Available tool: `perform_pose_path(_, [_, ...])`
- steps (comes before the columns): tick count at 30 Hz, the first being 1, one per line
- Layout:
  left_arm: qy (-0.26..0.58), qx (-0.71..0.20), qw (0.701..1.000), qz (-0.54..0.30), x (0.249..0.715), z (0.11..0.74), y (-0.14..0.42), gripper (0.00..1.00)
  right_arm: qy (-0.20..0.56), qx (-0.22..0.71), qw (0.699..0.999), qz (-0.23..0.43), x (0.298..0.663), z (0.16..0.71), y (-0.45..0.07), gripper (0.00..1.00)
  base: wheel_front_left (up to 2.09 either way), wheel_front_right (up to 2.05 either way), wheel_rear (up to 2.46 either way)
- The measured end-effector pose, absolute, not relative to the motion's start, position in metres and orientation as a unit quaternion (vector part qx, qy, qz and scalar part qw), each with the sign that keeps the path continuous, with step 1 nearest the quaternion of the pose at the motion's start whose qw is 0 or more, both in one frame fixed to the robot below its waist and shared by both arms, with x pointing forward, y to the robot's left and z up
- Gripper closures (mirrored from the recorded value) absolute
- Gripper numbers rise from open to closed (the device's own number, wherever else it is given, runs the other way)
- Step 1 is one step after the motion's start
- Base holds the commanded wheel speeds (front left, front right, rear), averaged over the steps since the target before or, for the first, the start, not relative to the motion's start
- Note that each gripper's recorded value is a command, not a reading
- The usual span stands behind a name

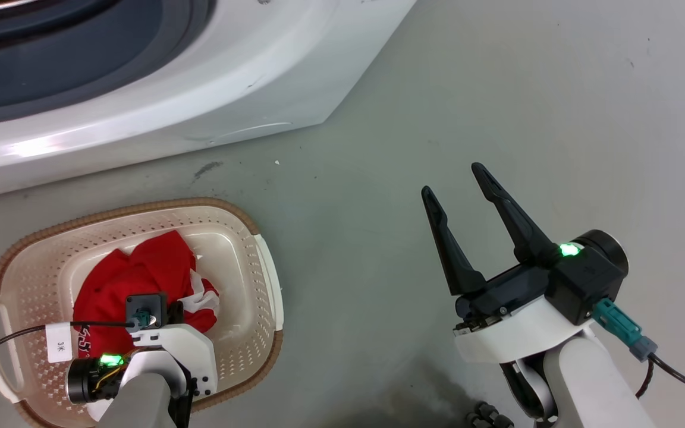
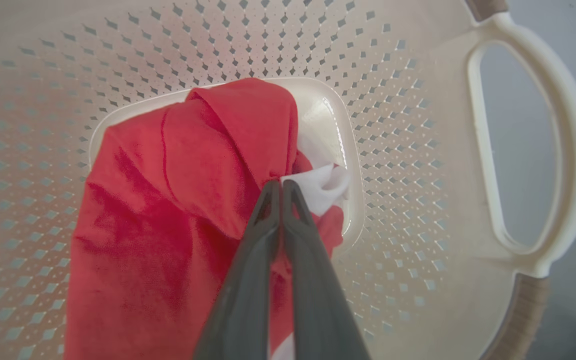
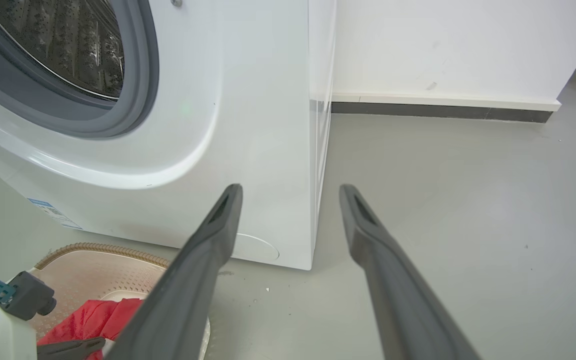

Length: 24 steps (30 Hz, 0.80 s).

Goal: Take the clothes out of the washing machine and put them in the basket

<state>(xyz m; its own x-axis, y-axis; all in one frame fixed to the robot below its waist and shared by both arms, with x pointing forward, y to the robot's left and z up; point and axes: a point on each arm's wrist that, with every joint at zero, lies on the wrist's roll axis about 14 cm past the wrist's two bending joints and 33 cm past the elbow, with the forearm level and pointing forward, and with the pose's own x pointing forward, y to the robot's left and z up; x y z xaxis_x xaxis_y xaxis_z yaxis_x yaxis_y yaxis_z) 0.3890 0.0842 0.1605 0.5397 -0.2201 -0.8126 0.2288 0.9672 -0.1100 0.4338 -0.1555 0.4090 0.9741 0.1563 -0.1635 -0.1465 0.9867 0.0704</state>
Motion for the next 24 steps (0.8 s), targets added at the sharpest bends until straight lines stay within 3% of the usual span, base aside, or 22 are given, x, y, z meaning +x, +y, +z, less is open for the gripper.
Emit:
perform_pose_path(7, [0.515,0.007,0.848,-0.123,0.366,0.138,0.086,1.0,0.098,0.029,0.992,0.08,0.436,0.396,-0.154,0.0,0.0,0.0,0.0])
perform_pose_path(10, [0.524,0.002,0.843,-0.121,0.365,0.136,0.085,0.54,0.098,0.031,0.991,0.083,0.438,0.395,-0.152,0.0,0.0,0.0,0.0])
perform_pose_path(11, [0.529,0.0,0.84,-0.118,0.363,0.137,0.084,0.17,0.096,0.03,0.991,0.084,0.439,0.396,-0.152,0.0,0.0,0.0,0.0])
perform_pose_path(12, [0.532,-0.002,0.838,-0.118,0.361,0.138,0.084,0.17,0.095,0.03,0.991,0.085,0.439,0.397,-0.151,0.0,0.0,0.0,0.0])
perform_pose_path(13, [0.532,-0.003,0.839,-0.119,0.361,0.14,0.083,0.0,0.094,0.028,0.992,0.085,0.439,0.398,-0.151,0.0,0.0,0.0,0.0])
perform_pose_path(24, [0.472,-0.037,0.874,-0.113,0.37,0.198,0.081,0.0,0.046,0.013,0.995,0.089,0.43,0.442,-0.149,0.0,0.0,0.0,0.0])
